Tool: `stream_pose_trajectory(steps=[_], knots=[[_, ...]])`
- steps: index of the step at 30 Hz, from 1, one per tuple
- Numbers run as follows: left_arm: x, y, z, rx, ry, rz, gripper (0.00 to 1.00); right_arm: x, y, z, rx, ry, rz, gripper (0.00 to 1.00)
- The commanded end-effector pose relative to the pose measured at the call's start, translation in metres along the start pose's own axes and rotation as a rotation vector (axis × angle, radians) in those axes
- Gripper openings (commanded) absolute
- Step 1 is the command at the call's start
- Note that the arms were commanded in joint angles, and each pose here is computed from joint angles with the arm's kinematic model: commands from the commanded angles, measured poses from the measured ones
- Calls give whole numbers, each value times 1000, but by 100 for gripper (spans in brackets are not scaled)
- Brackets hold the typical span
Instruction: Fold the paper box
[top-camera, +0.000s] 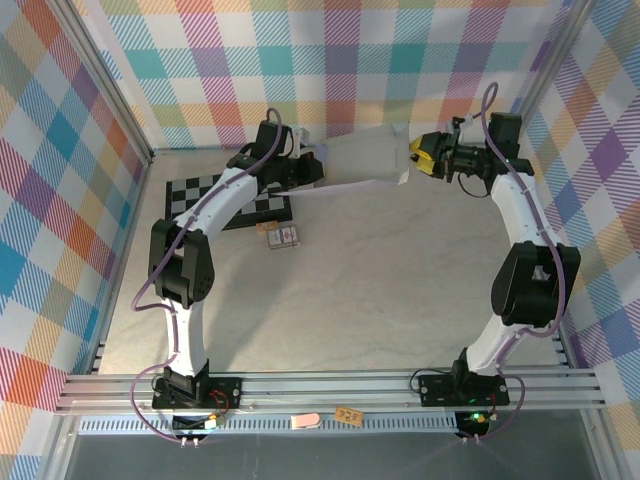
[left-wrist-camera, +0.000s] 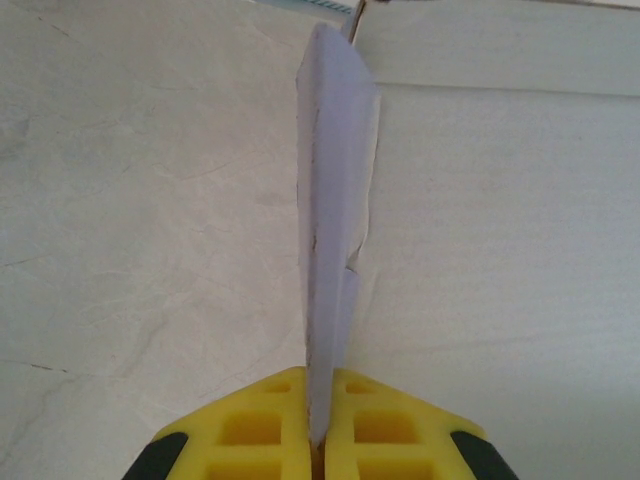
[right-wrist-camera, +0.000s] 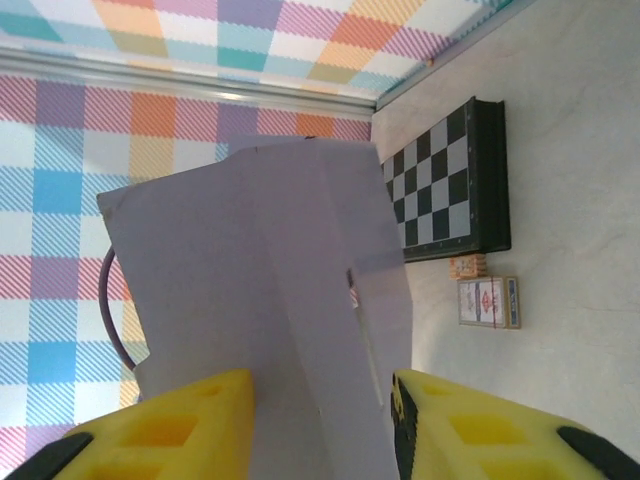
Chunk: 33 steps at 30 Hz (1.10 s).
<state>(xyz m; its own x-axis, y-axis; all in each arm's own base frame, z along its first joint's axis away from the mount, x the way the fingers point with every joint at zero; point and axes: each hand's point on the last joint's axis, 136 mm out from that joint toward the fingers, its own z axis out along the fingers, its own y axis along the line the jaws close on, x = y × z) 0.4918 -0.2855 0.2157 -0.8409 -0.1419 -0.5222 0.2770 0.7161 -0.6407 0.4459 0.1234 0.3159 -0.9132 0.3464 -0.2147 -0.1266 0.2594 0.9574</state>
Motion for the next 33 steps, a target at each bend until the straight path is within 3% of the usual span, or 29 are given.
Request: stream_pose_trajectory(steps=[1,24,33], knots=[[-9,-10,-4,33,-8,-16,0,1,14,3,-35,30,-64,42],[-6,-21,-6,42,-10,30,0,3,-2,34,163,46,-108,45],[-7,-28,-7,39,-27,65,0,15,-20,45,309,66,-167,46]])
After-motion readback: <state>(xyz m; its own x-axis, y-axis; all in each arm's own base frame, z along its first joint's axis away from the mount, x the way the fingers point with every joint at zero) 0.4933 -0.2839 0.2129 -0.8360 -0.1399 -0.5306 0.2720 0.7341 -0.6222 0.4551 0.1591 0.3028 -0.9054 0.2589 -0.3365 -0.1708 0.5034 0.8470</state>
